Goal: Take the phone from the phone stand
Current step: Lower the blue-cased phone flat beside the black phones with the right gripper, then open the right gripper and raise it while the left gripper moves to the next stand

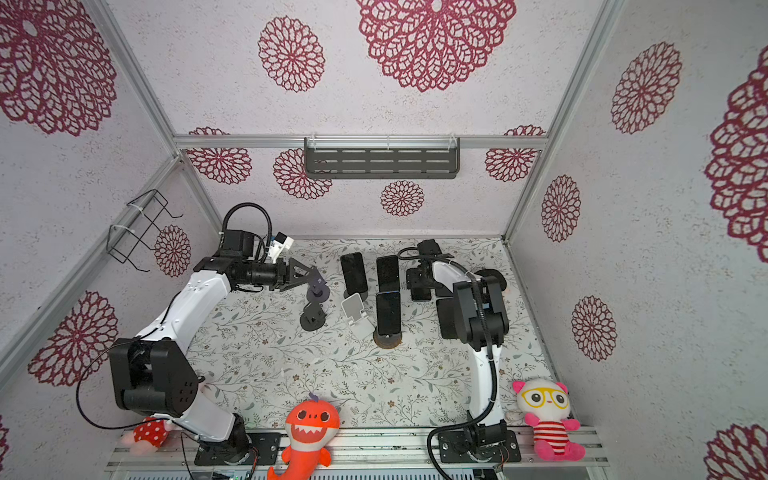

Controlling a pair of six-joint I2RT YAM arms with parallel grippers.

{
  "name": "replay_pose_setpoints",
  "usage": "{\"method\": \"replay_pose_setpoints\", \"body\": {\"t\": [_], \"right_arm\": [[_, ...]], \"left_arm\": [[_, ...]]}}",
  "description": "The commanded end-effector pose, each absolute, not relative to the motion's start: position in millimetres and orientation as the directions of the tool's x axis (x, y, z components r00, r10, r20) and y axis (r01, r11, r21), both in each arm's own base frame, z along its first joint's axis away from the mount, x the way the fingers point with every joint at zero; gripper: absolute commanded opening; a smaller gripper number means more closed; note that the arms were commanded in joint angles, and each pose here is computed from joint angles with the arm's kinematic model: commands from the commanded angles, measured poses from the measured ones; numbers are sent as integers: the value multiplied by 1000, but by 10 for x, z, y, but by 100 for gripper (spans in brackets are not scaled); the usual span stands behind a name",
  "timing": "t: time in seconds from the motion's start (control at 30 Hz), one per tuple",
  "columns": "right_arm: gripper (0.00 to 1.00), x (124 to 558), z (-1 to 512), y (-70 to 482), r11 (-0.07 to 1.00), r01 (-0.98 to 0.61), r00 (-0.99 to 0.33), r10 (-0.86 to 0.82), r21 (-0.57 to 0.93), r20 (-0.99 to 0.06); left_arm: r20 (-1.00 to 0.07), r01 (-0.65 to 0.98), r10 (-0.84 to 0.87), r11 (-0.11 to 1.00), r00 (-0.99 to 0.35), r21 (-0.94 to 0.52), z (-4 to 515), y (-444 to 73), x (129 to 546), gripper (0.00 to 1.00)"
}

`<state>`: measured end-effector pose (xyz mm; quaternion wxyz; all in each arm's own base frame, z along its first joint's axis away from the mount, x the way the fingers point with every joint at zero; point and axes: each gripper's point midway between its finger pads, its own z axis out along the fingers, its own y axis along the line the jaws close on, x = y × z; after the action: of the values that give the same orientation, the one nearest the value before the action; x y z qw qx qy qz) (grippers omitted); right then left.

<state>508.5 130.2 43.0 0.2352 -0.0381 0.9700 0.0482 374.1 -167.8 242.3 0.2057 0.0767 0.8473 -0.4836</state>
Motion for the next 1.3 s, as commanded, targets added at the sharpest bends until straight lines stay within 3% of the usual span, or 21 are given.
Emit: {"method": "replay_pose_setpoints", "body": {"t": [0.0, 0.17, 0.33, 0.47, 0.67, 0.9, 1.27], "right_arm": [[85, 5141, 1077, 1273, 991, -118, -824, -65, 58, -564], [91, 5007, 1292, 1210, 989, -122, -796, -47, 85, -603], [99, 4808, 1648, 1182, 983, -115, -716, 18, 143, -698], [99, 4597, 1887, 1208, 957, -144, -671, 92, 251, -736], [99, 4196, 2058, 1091, 960, -146, -668, 85, 241, -739], [91, 3608, 2153, 1119, 925, -229, -666, 78, 303, -741], [79, 2845, 2044, 1035, 911, -203, -733, 102, 359, -673]], "left_arm": [[-451, 361, -58, 514, -891, -778, 2494, -1690, 3740, 68], [-482, 391, -43, 524, -875, -756, 2524, -1691, 3726, 68], [-582, 477, -15, 558, -813, -679, 2645, -1682, 3678, 69], [-676, 530, 55, 668, -735, -523, 2714, -1732, 3628, 69], [-815, 625, 140, 717, -563, -308, 3005, -2064, 3465, 70], [-842, 756, 207, 579, -498, -305, 3180, -2778, 3239, 70], [-776, 821, 330, 417, -537, -391, 2678, -3469, 3183, 70]]}}
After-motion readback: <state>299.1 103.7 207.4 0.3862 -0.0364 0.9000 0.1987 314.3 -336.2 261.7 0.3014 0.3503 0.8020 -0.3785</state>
